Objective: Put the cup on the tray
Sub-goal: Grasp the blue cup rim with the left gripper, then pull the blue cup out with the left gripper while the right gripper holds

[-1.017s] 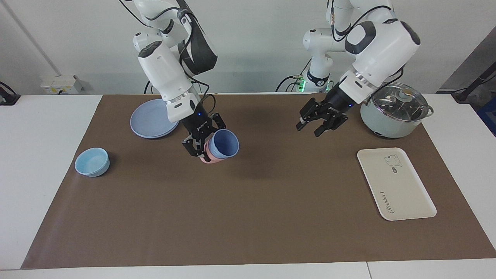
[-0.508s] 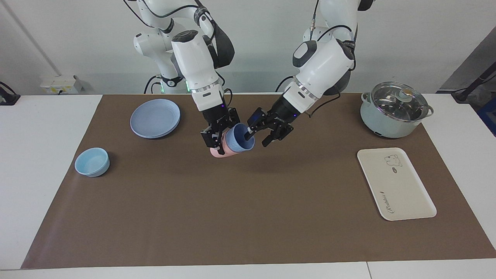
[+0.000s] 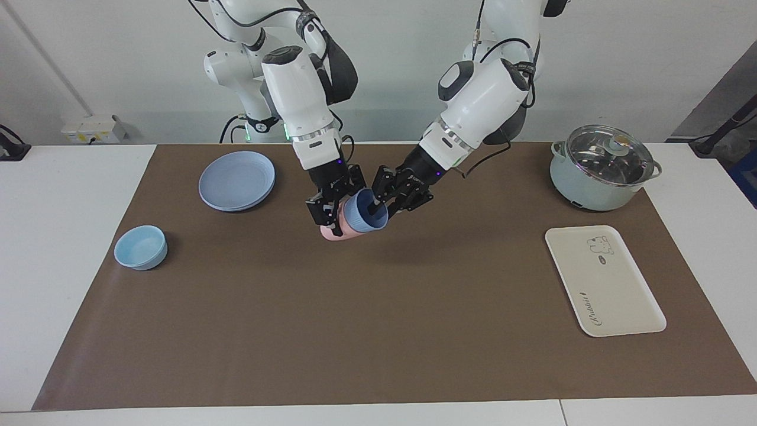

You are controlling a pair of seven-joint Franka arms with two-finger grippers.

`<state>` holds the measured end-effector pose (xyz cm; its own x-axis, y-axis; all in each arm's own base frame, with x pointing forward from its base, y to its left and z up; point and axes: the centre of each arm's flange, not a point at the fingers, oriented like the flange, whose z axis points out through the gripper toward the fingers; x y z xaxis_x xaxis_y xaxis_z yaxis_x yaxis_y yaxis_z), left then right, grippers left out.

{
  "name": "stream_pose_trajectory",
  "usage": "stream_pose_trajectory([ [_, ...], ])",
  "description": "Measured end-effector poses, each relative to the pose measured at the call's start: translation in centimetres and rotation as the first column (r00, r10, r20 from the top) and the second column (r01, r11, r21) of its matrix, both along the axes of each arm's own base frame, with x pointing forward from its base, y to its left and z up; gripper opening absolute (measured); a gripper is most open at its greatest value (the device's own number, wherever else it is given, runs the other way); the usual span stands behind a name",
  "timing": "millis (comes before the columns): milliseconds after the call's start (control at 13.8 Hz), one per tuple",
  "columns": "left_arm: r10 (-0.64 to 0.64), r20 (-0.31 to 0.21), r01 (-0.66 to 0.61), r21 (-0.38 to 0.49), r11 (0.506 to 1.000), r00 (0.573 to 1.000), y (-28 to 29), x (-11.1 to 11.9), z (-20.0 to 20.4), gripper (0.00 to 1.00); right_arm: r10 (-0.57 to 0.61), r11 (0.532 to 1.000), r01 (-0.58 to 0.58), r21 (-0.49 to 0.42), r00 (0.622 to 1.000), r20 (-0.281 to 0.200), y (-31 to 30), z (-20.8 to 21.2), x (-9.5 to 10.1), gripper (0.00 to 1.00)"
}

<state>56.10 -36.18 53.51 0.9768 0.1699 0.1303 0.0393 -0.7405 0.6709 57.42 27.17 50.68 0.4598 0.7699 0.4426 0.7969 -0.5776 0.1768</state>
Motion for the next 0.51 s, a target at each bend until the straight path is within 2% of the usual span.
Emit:
stream_pose_trajectory([
  [73, 0.0, 0.0, 0.0, 0.001, 1.0, 1.0, 0.0, 0.0, 0.0, 0.14, -0.003, 1.0, 0.003, -0.001, 1.0, 0.0, -0.2, 0.0, 0.1, 0.83],
  [145, 0.003, 0.002, -0.003, 0.001, 1.0, 1.0, 0.1, 0.1, 0.0, 0.08, -0.002, 1.0, 0.002, -0.004, 1.0, -0.005, -0.2, 0.0, 0.0, 0.83],
  [363, 0.005, 0.005, -0.005, 0.0, 1.0, 1.0, 0.3, 0.3, 0.3, 0.07, -0.001, 1.0, 0.001, -0.004, 1.0, -0.002, -0.1, 0.1, 0.0, 0.83],
  [508, -0.012, -0.016, 0.012, 0.003, 1.0, 1.0, 0.8, 0.7, 1.0, 0.06, 0.002, 1.0, -0.002, -0.003, 1.0, -0.001, 0.0, 0.2, 0.0, 0.83],
])
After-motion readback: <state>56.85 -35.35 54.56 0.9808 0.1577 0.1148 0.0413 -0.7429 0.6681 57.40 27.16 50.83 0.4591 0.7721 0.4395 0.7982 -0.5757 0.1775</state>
